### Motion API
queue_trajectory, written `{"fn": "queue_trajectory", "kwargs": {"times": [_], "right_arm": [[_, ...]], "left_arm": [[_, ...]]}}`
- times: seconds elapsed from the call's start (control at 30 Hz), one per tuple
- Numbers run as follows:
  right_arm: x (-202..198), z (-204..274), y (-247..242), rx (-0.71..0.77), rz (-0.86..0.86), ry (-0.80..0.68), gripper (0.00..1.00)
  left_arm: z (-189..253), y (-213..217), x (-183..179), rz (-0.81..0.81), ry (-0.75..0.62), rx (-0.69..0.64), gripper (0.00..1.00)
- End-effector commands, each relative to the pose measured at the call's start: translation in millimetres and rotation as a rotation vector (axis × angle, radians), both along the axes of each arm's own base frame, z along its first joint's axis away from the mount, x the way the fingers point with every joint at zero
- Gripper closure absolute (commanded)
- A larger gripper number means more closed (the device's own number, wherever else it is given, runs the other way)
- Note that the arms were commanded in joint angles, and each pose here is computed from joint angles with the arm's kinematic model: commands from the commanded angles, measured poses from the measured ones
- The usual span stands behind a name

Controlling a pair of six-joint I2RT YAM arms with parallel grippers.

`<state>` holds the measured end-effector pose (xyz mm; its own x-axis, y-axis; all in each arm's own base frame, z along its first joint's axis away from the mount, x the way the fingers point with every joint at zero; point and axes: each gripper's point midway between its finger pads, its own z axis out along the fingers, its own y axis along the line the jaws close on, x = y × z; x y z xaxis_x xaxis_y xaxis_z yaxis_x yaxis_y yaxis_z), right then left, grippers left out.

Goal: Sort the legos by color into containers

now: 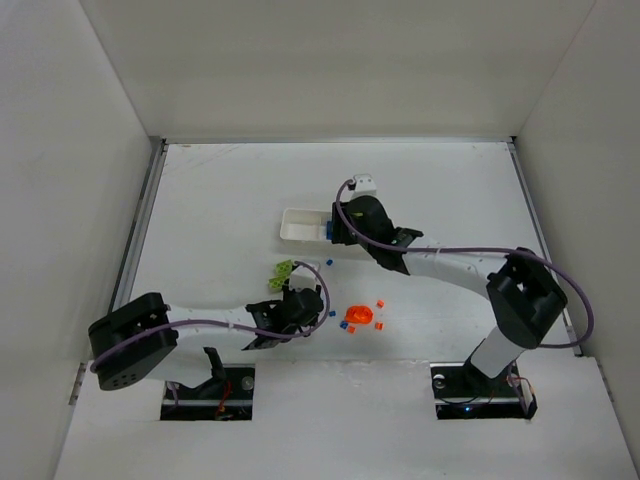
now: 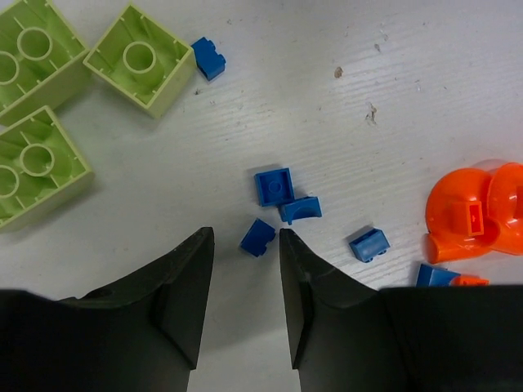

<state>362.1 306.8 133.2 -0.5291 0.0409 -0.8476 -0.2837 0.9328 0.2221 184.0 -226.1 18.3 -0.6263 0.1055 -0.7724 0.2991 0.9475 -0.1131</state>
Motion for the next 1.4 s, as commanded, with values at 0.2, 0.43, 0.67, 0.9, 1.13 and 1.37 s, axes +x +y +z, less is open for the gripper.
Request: {"fn": "queue_trajectory", "kwargs": {"times": [0.2,0.43,0.67,0.9,1.13,1.37], "right_arm": [[-22,29,-12,0.107,-0.004,-0.067,0.44],[-47,27,-47,0.141,-0.042,-0.065,0.44],[-79,-4,-84,0.176,-0.127,-0.009,0.46],[-115,-33,-91,0.143,-0.115,0.083,0.56],[-152,-50,-97,0.085,-0.146,0.171,0.47],[-159,-80,-105,-0.001,-0.200,0.248,0.47]], "left_arm": [[-5,-10,-3,-0.043,0.029,0.047,0.84],[21,-6,-6,-0.043,-0.015,0.030,0.92],[92,-27,32,0.024,-0.100,-0.156,0.92],[128,-69,112,0.057,-0.161,-0.222,0.92],[101,-79,188,0.135,-0.113,-0.173,0.90],[81,-81,208,0.165,-0.093,-0.134,0.68]]}}
